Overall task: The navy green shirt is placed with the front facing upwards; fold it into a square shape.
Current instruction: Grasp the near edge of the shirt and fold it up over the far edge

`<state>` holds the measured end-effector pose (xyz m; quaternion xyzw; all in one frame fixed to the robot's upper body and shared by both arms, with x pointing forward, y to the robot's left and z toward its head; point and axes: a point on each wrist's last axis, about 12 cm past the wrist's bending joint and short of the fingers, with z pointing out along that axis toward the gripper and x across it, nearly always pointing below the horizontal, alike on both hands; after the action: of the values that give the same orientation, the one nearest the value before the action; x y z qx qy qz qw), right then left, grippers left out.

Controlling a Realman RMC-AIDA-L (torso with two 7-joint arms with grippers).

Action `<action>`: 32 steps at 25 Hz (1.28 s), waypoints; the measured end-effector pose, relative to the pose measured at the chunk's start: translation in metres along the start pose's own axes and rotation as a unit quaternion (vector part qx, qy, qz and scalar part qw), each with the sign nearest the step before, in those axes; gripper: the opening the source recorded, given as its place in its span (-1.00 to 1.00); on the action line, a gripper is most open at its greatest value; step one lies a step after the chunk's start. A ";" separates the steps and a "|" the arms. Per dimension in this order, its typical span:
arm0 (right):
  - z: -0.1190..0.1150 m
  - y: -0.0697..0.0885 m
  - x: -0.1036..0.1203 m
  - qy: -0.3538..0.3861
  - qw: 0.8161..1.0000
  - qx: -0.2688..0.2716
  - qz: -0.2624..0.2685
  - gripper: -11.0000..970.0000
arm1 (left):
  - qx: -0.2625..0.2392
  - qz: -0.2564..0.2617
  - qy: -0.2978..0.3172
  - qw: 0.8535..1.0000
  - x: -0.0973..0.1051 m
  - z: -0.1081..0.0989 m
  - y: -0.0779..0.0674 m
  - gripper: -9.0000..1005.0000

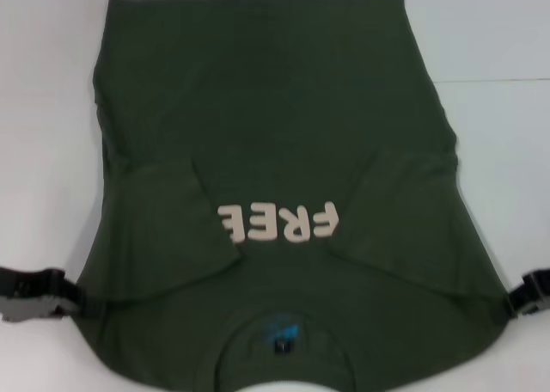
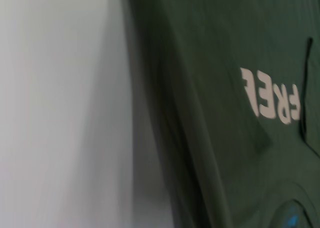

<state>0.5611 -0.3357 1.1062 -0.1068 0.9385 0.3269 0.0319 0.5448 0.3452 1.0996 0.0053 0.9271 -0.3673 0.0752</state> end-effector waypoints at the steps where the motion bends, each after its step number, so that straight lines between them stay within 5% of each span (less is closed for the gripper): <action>1: -0.001 0.001 0.003 0.010 1.000 -0.007 -0.008 -0.91 | 0.003 0.002 0.011 1.000 0.003 -0.001 -0.001 -0.88; 22: 0.007 0.015 0.043 0.173 0.976 -0.079 -0.103 -0.90 | 0.035 0.016 0.235 0.971 0.050 0.006 -0.015 -0.88; 29: 0.011 0.017 0.044 0.170 0.975 -0.089 -0.110 -0.91 | 0.036 0.023 0.242 0.969 0.049 0.008 -0.017 -0.88; 32: 0.006 0.016 0.041 0.133 0.980 -0.103 -0.109 -0.91 | 0.064 0.031 0.193 0.979 0.040 -0.001 -0.019 -0.88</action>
<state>0.5172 -0.3266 1.1059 -0.2535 0.8785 0.3992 -0.0686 0.5038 0.3304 1.1071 0.1092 0.8982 -0.4151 -0.0944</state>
